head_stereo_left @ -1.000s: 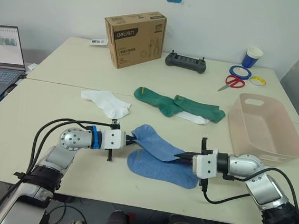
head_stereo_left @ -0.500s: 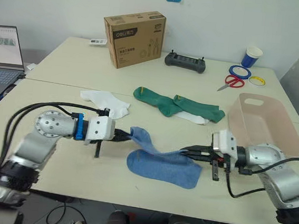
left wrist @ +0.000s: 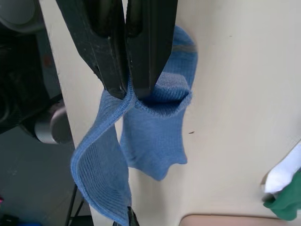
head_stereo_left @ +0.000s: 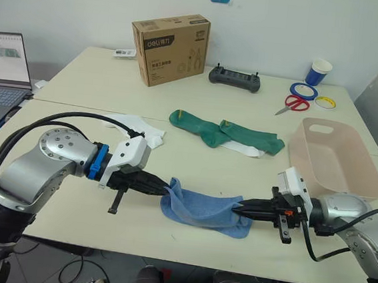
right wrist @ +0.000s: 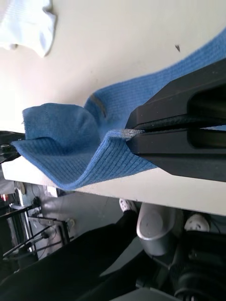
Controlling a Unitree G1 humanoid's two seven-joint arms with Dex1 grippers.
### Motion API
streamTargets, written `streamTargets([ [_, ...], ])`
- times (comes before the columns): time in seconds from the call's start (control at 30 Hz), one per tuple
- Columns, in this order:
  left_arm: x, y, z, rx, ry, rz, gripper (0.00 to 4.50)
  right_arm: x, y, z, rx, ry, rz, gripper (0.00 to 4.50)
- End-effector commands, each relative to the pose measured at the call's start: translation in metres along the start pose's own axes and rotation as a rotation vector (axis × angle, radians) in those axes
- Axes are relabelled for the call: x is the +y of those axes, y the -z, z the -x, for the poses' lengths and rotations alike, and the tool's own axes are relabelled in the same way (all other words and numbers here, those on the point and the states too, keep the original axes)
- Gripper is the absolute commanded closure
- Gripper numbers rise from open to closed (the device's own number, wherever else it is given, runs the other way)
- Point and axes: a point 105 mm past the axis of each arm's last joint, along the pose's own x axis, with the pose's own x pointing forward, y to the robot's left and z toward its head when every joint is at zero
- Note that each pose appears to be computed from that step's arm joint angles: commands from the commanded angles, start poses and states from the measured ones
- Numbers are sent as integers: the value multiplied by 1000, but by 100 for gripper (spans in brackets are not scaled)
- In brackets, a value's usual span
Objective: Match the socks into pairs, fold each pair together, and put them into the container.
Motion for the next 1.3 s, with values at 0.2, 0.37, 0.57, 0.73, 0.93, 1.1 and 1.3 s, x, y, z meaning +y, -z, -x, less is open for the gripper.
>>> streamTargets([
  [0.2,-17,-15,-17,-27,-3,-10,450,-44,0,19,88,143,376,449],
  [0.37,-3,-18,-14,15,-144,-68,450,-77,-20,7,16,257,621,449],
  [0.57,-15,-20,-37,37,-195,-28,450,-86,-15,-12,-4,254,675,449],
  [0.73,-15,9,-59,182,-361,-56,450,-73,8,-17,28,217,655,449],
  [0.93,-34,-3,-69,71,-254,89,386,-49,22,-3,71,132,540,382],
  [1.1,-55,-9,-57,-3,-108,223,227,-37,24,14,137,63,467,206],
  [1.3,-45,19,-23,-64,-246,397,23,-67,23,46,211,195,358,0],
])
